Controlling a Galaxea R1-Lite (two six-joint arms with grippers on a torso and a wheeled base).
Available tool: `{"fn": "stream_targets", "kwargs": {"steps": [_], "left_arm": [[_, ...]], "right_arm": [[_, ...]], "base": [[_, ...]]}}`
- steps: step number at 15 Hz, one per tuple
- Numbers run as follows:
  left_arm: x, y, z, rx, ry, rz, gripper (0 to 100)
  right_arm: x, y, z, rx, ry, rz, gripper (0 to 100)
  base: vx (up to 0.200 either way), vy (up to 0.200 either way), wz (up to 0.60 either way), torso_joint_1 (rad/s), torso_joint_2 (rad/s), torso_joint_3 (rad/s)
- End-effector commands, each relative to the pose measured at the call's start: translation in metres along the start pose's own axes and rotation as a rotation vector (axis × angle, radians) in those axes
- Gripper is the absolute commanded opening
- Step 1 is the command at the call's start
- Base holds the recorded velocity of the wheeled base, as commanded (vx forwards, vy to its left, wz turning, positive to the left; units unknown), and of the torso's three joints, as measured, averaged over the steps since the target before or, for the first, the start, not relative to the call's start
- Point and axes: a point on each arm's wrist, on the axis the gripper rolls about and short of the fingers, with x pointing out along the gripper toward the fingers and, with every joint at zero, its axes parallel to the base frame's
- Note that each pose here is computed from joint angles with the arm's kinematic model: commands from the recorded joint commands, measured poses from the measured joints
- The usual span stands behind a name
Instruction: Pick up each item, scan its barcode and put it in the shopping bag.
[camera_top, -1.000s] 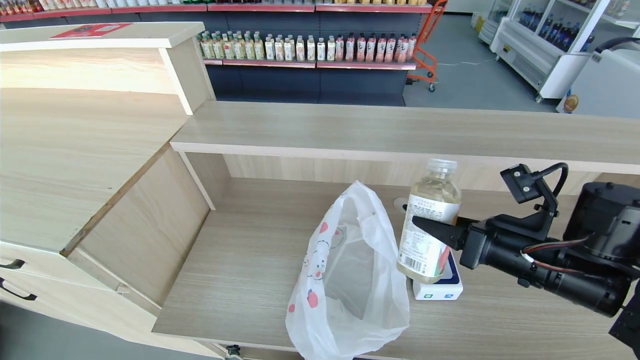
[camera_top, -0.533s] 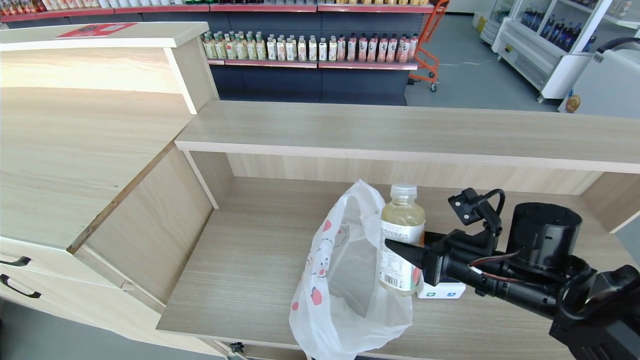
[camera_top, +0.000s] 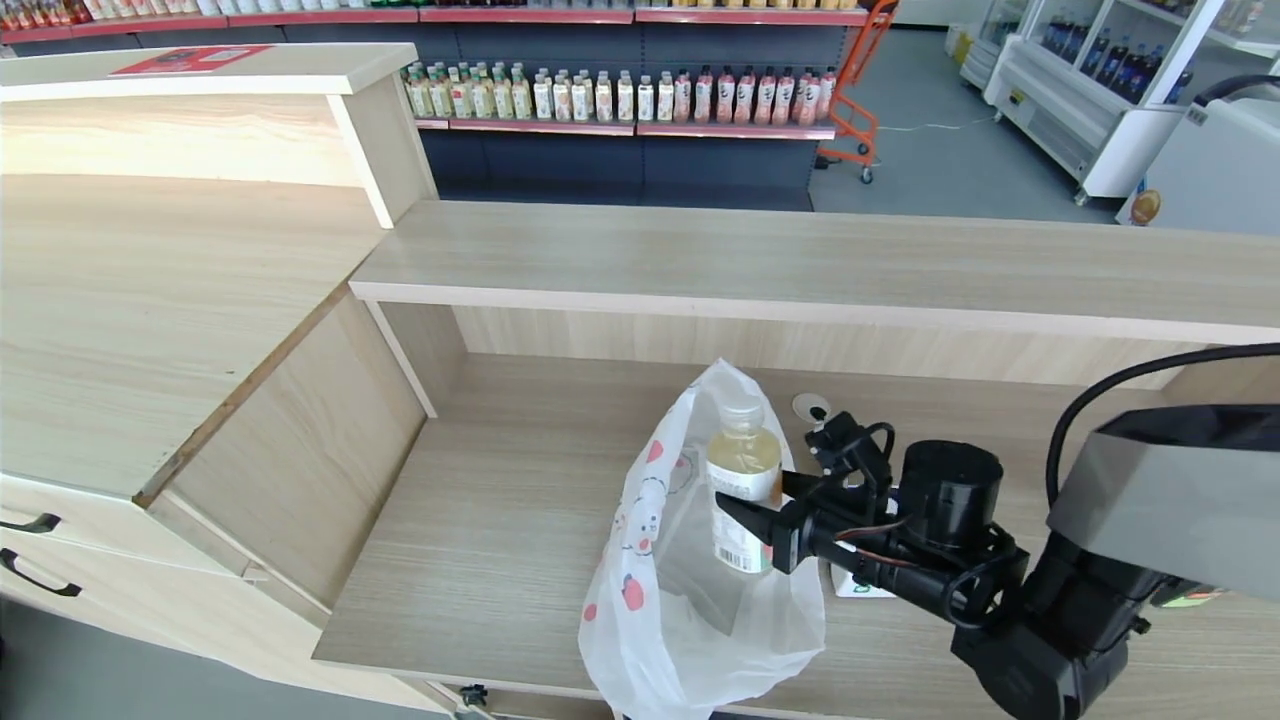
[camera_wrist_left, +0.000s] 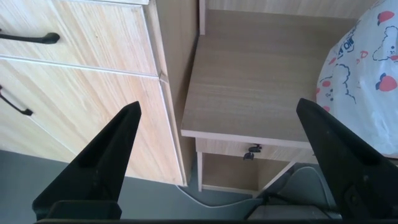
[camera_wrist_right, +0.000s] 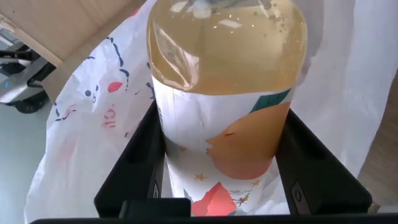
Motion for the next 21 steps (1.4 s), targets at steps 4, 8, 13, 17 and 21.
{"fn": "stream_targets", "kwargs": {"steps": [4,8,13,17,21], "left_arm": [[0.0,0.0,0.0,-0.001,0.0,0.0,100],[0.0,0.0,0.0,-0.001,0.0,0.0,100],[0.0,0.0,0.0,-0.001,0.0,0.0,100],[0.0,0.0,0.0,-0.001,0.0,0.0,100],[0.0,0.0,0.0,-0.001,0.0,0.0,100]], "right_arm": [[0.062,-0.017,-0.04,-0.076,-0.029,0.003,0],[0.098,-0.024,-0.051,-0.165,-0.095,0.005,0],[0.113,-0.029,-0.06,-0.243,-0.131,0.0,0],[0.108,-0.032,-0.063,-0.247,-0.122,-0.01,0],[0.091,-0.023,-0.044,-0.103,-0.104,0.007,100]], "base": [[0.0,0.0,0.0,0.0,0.0,0.0],[0.0,0.0,0.0,0.0,0.0,0.0],[0.0,0.0,0.0,0.0,0.0,0.0],[0.0,0.0,0.0,0.0,0.0,0.0],[0.0,0.0,0.0,0.0,0.0,0.0]]}}
